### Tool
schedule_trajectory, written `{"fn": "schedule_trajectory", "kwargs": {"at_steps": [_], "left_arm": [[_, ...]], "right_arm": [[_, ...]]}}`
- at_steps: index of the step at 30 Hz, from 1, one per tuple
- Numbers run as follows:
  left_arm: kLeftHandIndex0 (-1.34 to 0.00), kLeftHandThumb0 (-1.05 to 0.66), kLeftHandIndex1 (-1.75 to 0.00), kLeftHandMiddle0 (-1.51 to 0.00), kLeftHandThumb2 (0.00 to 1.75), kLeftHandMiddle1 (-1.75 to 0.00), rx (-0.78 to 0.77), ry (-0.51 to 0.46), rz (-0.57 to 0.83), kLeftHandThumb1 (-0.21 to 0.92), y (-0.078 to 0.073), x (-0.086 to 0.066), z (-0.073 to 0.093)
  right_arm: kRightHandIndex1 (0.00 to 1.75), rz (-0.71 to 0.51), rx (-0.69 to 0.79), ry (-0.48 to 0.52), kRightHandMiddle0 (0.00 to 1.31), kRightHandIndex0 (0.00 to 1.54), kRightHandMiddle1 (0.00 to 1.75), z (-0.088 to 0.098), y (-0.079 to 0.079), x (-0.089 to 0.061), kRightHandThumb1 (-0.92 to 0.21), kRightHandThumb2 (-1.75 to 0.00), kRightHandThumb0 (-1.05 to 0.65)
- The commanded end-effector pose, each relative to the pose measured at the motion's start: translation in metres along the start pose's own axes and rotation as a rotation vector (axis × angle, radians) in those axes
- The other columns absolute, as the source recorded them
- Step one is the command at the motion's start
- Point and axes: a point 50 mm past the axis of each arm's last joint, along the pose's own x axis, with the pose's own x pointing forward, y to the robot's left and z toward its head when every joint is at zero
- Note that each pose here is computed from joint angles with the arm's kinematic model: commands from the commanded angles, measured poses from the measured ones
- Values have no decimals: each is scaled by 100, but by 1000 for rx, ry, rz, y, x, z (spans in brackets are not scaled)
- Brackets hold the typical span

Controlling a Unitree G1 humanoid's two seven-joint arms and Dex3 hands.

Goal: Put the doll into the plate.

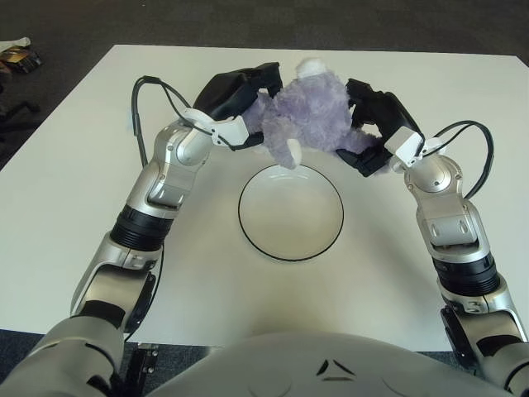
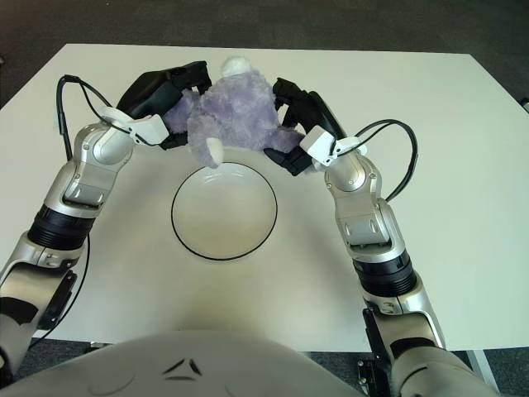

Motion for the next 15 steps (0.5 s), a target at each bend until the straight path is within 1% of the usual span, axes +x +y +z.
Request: {"fn": "schedule_trajectory", "kwargs": {"at_steps": [1, 6, 10, 13, 15], "left_arm": [[-66, 0, -175, -92, 167, -159, 18, -31, 15, -4, 9, 3, 0], [-69, 0, -175, -95, 172, -159, 25, -72, 11, -8, 10, 4, 1], [-71, 0, -175, -96, 173, -159, 11, -86, -2, -10, 10, 5, 0], [-71, 0, -175, -96, 174, -160, 34, -113, 10, -11, 11, 4, 0], [-72, 0, -175, -96, 174, -160, 28, -110, 7, -11, 11, 3, -1]], "right_arm": [[161, 19, 3, -23, 69, 96, 175, 1, -1, -2, 9, -173, 0], [162, 39, -9, -39, 69, 96, 175, 2, -2, -3, 10, -174, 0], [164, 50, -26, -56, 69, 95, 175, 2, -2, -3, 9, -174, 0], [164, 61, -27, -67, 69, 95, 175, 1, -3, -6, 9, -174, 0], [164, 66, -24, -71, 69, 95, 175, 1, -3, -7, 9, -174, 0]]}}
